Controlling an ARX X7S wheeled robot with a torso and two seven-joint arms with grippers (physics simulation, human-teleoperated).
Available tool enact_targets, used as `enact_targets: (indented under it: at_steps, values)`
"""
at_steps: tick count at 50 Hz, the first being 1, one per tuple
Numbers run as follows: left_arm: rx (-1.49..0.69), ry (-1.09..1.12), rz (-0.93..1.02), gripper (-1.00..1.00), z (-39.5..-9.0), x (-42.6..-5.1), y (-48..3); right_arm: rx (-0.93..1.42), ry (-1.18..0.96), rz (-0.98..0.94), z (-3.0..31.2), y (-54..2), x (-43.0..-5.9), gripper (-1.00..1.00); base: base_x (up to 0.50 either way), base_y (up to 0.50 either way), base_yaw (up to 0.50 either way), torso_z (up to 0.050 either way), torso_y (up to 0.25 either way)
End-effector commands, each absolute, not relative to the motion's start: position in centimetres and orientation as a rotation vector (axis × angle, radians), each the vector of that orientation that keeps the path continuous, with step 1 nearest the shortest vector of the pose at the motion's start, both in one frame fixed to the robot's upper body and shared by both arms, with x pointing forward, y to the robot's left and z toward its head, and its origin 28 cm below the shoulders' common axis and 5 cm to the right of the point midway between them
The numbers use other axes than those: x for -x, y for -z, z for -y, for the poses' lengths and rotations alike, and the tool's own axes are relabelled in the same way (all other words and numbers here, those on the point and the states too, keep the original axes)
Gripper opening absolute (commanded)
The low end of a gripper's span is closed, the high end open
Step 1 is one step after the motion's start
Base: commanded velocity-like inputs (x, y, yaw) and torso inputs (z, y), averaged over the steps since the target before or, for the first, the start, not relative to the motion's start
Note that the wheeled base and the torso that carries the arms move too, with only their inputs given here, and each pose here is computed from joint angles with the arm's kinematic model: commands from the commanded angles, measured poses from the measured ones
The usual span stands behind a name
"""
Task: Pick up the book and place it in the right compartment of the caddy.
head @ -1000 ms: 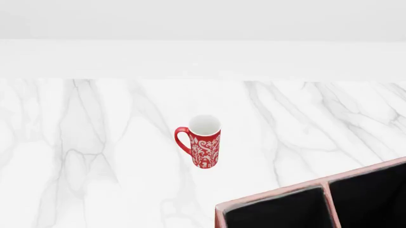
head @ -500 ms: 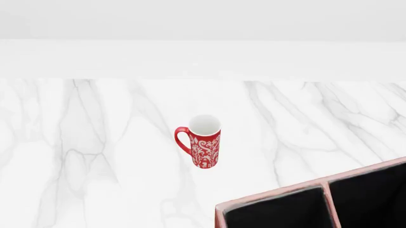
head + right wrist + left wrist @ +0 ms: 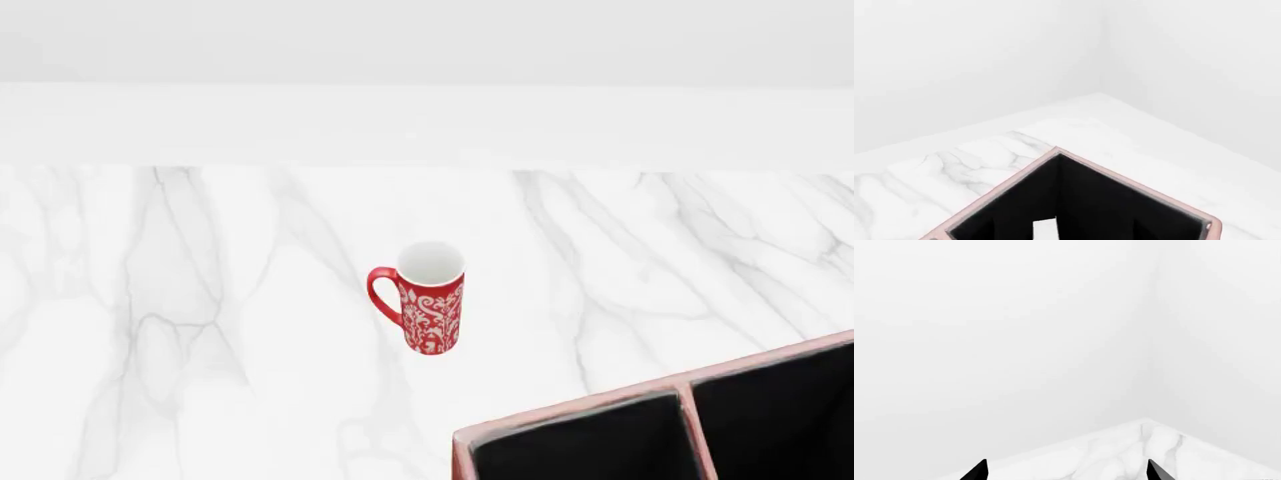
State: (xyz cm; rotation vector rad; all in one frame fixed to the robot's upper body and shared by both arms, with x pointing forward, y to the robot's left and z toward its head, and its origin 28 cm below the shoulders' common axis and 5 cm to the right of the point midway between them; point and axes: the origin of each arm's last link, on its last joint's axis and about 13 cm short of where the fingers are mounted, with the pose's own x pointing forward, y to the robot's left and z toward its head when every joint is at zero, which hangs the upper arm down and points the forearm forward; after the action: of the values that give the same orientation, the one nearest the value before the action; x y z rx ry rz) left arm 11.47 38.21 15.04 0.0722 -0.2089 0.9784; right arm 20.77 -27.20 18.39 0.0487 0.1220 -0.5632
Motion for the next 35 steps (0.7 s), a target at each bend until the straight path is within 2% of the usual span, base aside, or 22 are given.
enact_targets:
  at_steps: [1,7,12,17,23,35]
  values:
    - [-0.089,-0.951,0.213,1.0,-37.7,-12.0,-15.8,-0.068,0.527,-0.034,26.3,-20.4,-21.0,1.0,0.0,0.0,0.0,0.0,0.0]
    - [-0.102,-0.87,0.221,1.0,-36.6,-14.1,-17.0,-0.024,0.481,0.088,24.4,-24.2,-21.5,1.0,0.0,0.0,0.0,0.0,0.0]
    - [-0.101,-0.762,0.216,1.0,-35.0,-16.7,-17.4,0.001,0.399,0.105,22.4,-24.9,-22.5,1.0,0.0,0.0,0.0,0.0,0.0]
    - [-0.061,-0.511,0.202,1.0,-31.7,-20.8,-17.9,0.0,0.268,0.097,19.6,-24.1,-24.7,1.0,0.0,0.0,0.0,0.0,0.0]
    - [-0.06,-0.31,0.218,1.0,-27.9,-24.4,-18.7,0.001,0.18,0.111,17.2,-24.5,-26.1,1.0,0.0,0.0,0.0,0.0,0.0]
    - [-0.083,-0.11,0.219,1.0,-23.5,-26.7,-18.8,-0.003,0.065,0.101,14.4,-23.9,-27.6,1.0,0.0,0.0,0.0,0.0,0.0]
